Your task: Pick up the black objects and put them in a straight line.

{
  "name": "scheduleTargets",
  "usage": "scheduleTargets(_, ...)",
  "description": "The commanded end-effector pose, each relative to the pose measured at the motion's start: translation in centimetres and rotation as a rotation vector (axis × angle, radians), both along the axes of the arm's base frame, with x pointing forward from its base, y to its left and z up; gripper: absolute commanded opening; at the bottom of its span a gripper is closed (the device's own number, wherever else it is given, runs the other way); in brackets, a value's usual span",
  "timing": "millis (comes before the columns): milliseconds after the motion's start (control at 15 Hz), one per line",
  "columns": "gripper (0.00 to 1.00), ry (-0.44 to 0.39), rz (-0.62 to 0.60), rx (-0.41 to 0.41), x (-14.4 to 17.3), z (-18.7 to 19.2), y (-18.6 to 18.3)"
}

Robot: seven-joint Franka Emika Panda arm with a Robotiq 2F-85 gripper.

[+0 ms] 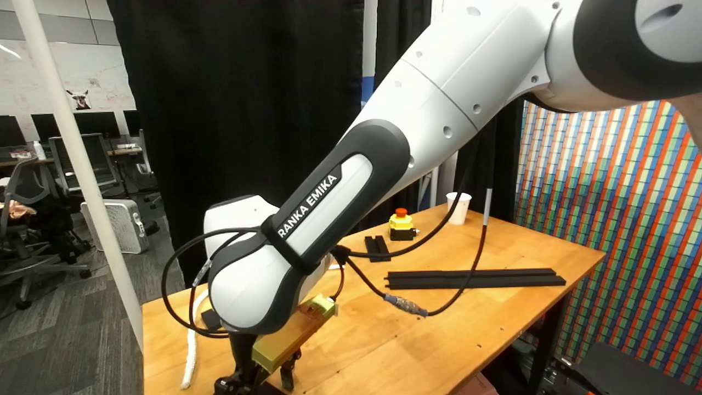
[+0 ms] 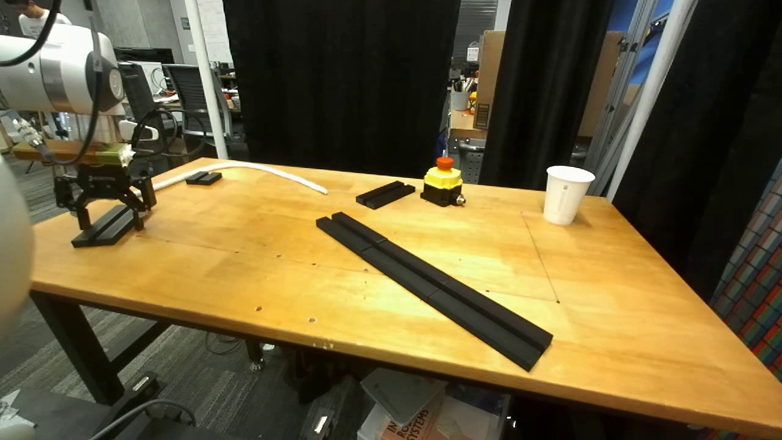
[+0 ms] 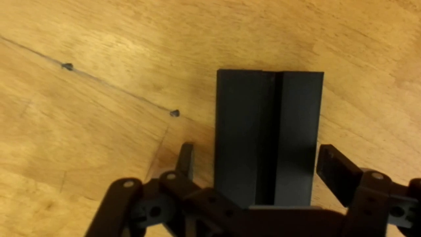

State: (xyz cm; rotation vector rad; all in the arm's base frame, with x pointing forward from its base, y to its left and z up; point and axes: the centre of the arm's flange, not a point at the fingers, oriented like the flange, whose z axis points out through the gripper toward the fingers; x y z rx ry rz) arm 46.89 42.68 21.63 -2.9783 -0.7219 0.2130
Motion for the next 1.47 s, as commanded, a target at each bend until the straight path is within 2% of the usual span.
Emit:
scheduleTargets(0,0.66,-0.039,0.055,-0.031,0.1,-0.1,-0.4)
scheduleTargets(133,0.51,-0.049,0.076,-0.050,0.2,-0.1,-0.6)
scheduleTargets(333,0.46,-0.050,0.107,-0.076,0.3,0.3,-1.0)
scheduleTargets(600,0.46,-0.053,0.148,-0.125,1.3,0.9,-3.5)
scheduleTargets(1000,0.46,-0.038,0.247,-0.185,4.7,4.0,-11.2)
scheduleTargets(1400,0.46,-0.012,0.356,-0.205,9.4,8.4,-18.9)
